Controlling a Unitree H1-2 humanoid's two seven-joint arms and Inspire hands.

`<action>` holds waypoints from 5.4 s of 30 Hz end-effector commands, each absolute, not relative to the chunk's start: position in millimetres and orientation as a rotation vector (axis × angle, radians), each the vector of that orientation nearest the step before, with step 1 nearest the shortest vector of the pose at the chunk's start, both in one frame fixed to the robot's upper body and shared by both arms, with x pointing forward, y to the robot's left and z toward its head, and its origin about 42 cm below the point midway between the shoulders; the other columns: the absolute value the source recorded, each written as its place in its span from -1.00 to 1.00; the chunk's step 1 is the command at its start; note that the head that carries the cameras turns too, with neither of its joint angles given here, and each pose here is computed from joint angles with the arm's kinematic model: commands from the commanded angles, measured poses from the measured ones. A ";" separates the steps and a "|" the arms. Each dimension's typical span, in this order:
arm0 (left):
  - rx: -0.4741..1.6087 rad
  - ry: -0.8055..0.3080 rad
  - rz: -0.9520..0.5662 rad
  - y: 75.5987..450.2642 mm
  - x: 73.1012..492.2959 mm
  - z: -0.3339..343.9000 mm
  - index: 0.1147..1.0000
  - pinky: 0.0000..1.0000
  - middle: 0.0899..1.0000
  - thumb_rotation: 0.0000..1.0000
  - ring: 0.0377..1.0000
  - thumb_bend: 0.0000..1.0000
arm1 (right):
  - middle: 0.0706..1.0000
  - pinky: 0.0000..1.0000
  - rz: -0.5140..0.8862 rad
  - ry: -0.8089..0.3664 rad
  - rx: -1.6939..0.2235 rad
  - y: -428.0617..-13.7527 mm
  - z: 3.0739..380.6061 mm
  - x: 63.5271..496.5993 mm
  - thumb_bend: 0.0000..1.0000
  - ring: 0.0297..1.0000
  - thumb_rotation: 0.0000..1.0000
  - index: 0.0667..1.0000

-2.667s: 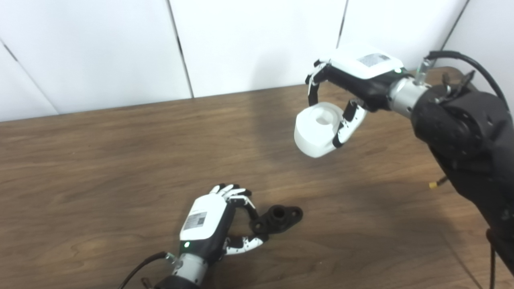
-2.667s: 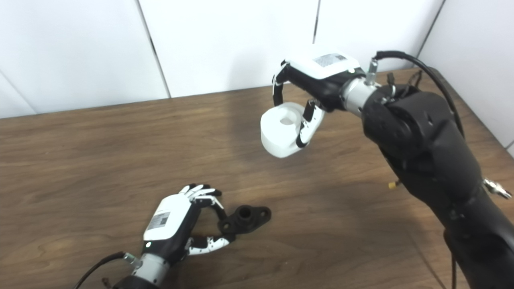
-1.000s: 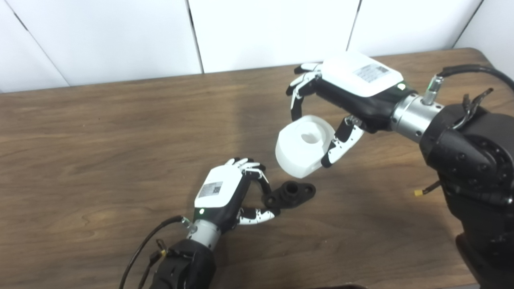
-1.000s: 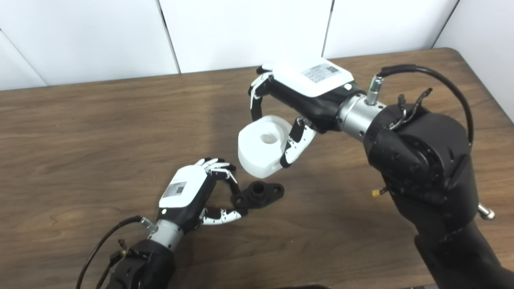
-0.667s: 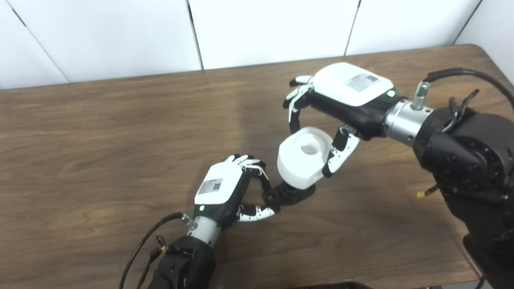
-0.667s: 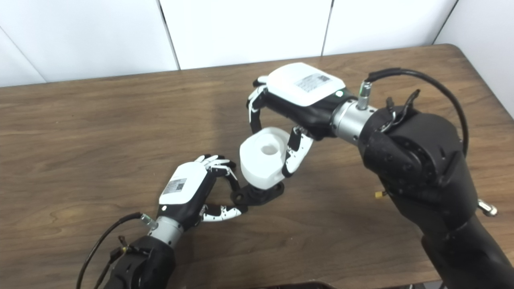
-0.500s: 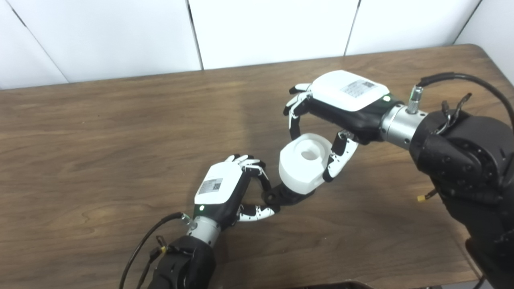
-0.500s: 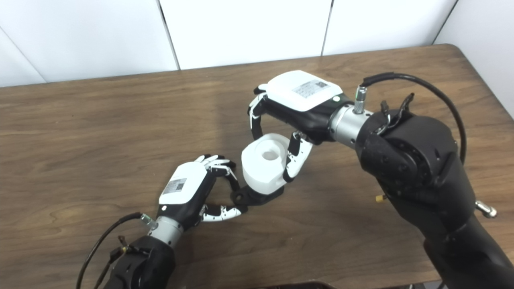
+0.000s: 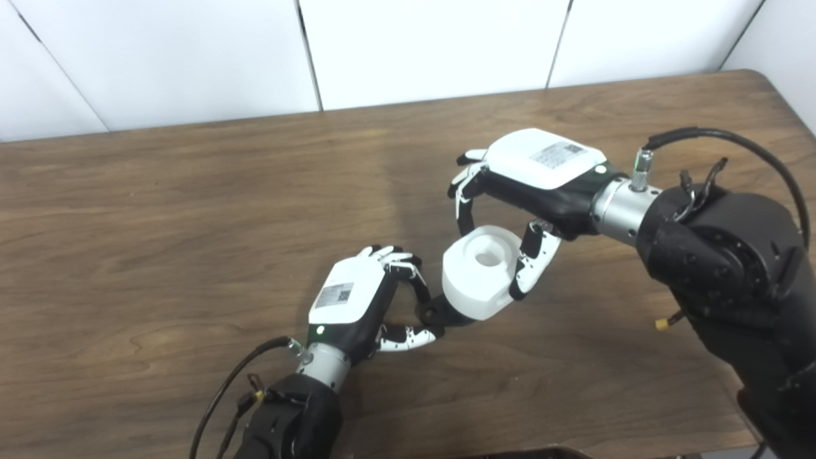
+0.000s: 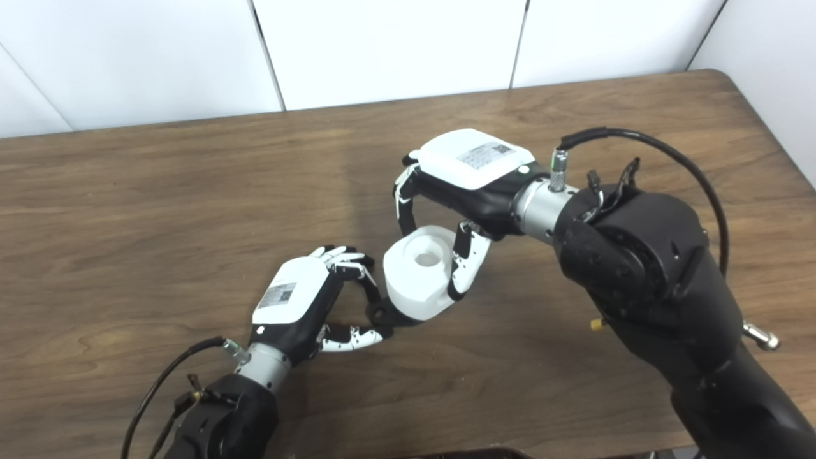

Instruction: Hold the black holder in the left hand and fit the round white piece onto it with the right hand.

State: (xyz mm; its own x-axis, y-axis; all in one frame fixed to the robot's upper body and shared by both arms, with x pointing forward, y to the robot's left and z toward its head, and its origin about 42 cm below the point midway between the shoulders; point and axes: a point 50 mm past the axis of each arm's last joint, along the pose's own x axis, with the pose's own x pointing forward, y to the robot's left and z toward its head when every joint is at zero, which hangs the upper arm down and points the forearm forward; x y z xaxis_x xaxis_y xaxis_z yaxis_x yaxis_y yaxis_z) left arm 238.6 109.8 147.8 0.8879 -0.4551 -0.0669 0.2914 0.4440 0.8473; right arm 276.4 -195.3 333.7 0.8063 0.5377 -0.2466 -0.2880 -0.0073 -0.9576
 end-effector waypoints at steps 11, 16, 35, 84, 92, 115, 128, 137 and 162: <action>1.011 -0.207 -0.467 104.5 240.5 157.1 -0.16 0.91 0.59 -0.88 0.78 0.03 | 0.60 0.71 0.603 -0.275 -1.427 -191.6 339.7 270.1 0.05 0.87 -0.72 -0.11; 1.009 -0.206 -0.465 104.2 240.5 157.6 -0.16 0.90 0.59 -0.89 0.78 0.03 | 0.61 0.70 0.607 -0.261 -1.420 -189.8 337.9 268.3 0.05 0.87 -0.73 -0.11; 1.008 -0.210 -0.468 104.2 240.2 158.5 -0.16 0.90 0.59 -0.89 0.78 0.03 | 0.61 0.72 0.577 -0.278 -1.428 -185.3 335.6 267.4 0.05 0.87 -0.73 -0.11; 1.013 -0.209 -0.476 103.8 239.9 158.8 -0.16 0.89 0.58 -0.89 0.77 0.03 | 0.61 0.70 0.527 -0.307 -1.458 -185.5 335.5 258.3 0.05 0.85 -0.73 -0.11; 1.013 -0.214 -0.474 103.8 240.2 158.9 -0.16 0.87 0.57 -0.89 0.76 0.04 | 0.61 0.71 0.525 -0.307 -1.459 -183.6 333.8 260.5 0.05 0.86 -0.73 -0.11; 1.009 -0.206 -0.476 101.8 239.8 161.0 -0.16 0.89 0.58 -0.89 0.77 0.03 | 0.60 0.65 0.544 -0.304 -1.469 -178.2 328.9 263.8 0.05 0.83 -0.73 -0.11; 1.012 -0.207 -0.477 102.1 240.2 161.4 -0.16 0.89 0.58 -0.89 0.77 0.03 | 0.60 0.63 0.550 -0.291 -1.488 -178.1 326.3 265.2 0.05 0.82 -0.73 -0.11; 1.008 -0.209 -0.476 102.1 239.4 162.5 -0.16 0.89 0.58 -0.89 0.77 0.03 | 0.60 0.60 0.549 -0.280 -1.500 -178.7 325.2 264.6 0.05 0.82 -0.73 -0.11; 1.005 -0.209 -0.482 102.5 238.9 163.5 -0.16 0.89 0.58 -0.89 0.77 0.03 | 0.60 0.58 0.541 -0.268 -1.488 -180.2 317.7 264.7 0.05 0.81 -0.73 -0.11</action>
State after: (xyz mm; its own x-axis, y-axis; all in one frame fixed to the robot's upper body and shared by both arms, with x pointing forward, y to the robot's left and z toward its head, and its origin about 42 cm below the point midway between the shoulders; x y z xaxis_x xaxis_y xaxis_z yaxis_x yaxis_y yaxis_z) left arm 238.2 106.4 153.6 0.8799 -0.4664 -0.0911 0.3165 0.4322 0.8444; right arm 265.7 -180.6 314.8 0.8525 0.4933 -0.1730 -0.2043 0.0098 -0.9789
